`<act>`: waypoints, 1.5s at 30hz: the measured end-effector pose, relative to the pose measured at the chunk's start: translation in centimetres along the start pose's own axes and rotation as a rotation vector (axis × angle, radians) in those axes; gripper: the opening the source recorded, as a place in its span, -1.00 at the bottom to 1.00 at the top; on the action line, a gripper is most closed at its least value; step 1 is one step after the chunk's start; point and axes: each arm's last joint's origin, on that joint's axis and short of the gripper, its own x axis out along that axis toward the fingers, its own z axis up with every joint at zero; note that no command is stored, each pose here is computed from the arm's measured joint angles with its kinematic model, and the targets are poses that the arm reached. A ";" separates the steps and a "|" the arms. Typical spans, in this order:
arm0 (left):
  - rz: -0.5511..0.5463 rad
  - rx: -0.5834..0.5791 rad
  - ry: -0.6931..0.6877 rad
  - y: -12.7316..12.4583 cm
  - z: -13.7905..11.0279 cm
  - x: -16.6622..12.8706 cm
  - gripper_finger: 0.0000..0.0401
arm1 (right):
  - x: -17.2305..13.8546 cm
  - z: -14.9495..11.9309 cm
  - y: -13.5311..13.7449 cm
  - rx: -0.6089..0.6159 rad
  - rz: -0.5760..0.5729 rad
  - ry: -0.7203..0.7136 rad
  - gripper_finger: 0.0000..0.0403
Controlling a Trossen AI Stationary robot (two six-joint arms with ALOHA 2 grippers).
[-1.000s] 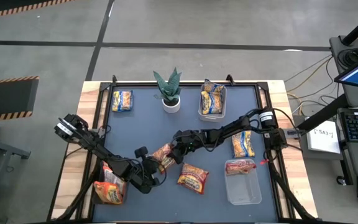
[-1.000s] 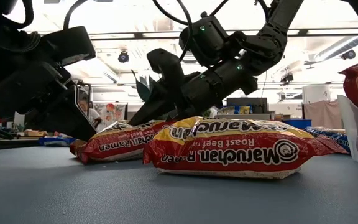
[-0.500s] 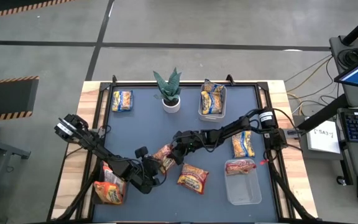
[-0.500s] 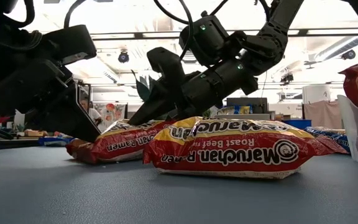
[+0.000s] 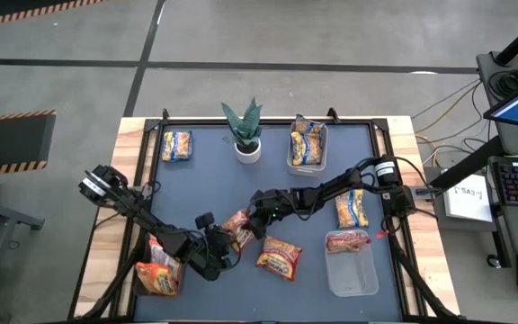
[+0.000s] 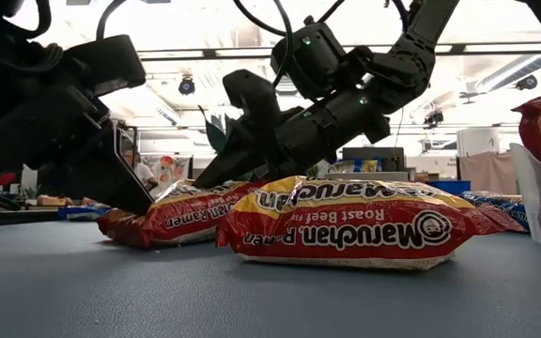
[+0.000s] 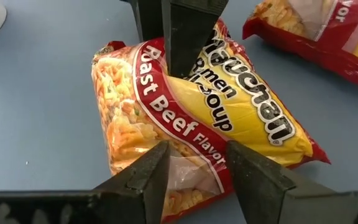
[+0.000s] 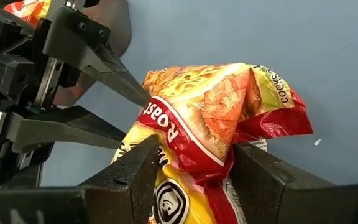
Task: Sort Maruchan noodles
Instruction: Put the left red instant noodle pack into the transparent bin
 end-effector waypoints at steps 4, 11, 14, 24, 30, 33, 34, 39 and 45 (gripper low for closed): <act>0.001 0.031 0.004 -0.3 0.5 -0.3 -0.25 | 0.0 0.0 0.0 -0.005 0.003 0.002 -0.14; 0.023 0.067 0.023 -0.6 1.5 -0.8 -0.25 | 0.0 0.0 0.0 -0.011 0.004 0.000 -0.14; 0.023 0.069 0.023 -0.7 1.7 -0.9 -0.25 | 0.0 0.0 0.0 -0.014 0.005 -0.001 -0.14; 0.021 0.047 0.026 -0.8 1.7 -0.9 -0.24 | 0.0 0.0 0.0 -0.033 0.005 0.000 -0.14; 0.009 0.053 0.050 -0.9 2.0 -1.1 -0.10 | 0.0 0.0 0.0 -0.029 0.008 0.002 -0.14; 0.026 0.074 0.066 -0.9 2.3 -1.4 0.00 | 0.0 0.0 0.0 -0.026 0.008 0.003 -0.14; 0.034 0.083 0.073 -0.9 2.4 -1.5 0.03 | 0.0 0.0 0.0 -0.026 0.008 0.003 -0.14; 0.058 0.149 0.102 -1.0 3.0 -2.2 0.16 | 0.0 0.0 0.0 -0.025 0.007 0.003 -0.14; 0.039 0.182 0.084 -1.7 4.2 -2.9 0.17 | -0.1 0.0 0.0 0.033 0.025 0.029 -0.14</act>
